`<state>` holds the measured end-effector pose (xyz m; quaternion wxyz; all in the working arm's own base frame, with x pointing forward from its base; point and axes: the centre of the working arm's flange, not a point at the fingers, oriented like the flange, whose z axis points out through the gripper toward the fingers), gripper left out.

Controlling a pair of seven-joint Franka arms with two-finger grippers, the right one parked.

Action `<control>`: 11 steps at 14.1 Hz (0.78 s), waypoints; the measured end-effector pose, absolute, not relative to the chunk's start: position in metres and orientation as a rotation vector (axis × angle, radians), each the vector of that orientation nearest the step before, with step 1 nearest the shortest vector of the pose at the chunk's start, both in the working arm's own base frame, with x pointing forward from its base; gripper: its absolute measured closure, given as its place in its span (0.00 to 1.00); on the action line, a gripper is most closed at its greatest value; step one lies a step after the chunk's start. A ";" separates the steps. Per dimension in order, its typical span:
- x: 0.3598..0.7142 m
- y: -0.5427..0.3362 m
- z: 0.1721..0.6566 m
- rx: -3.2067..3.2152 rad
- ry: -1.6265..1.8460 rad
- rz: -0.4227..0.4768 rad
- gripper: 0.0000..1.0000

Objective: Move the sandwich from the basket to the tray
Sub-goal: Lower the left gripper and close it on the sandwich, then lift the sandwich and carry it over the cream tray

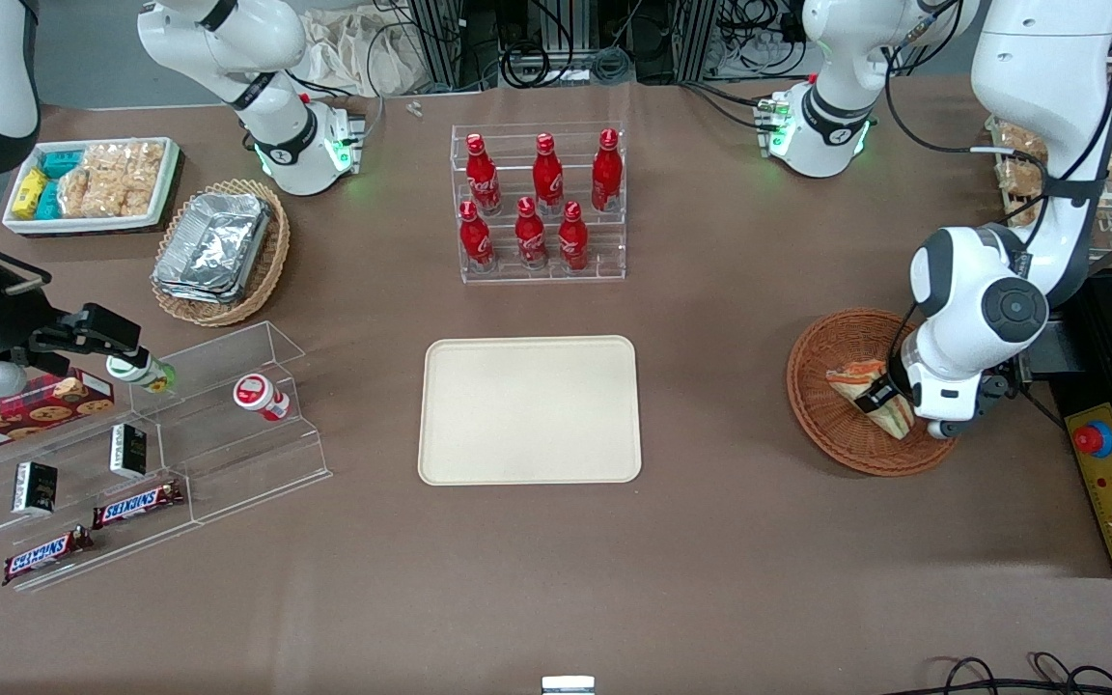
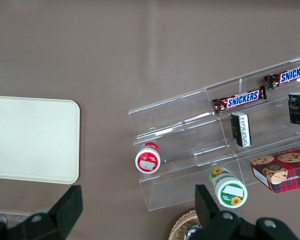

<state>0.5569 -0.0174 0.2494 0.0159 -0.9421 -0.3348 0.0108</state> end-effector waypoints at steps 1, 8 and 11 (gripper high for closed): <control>0.558 -0.018 0.252 -2.921 -1.070 0.027 0.43; 0.576 -0.025 0.383 -2.868 -1.096 0.121 0.74; 0.591 -0.031 0.466 -2.863 -1.091 0.131 0.82</control>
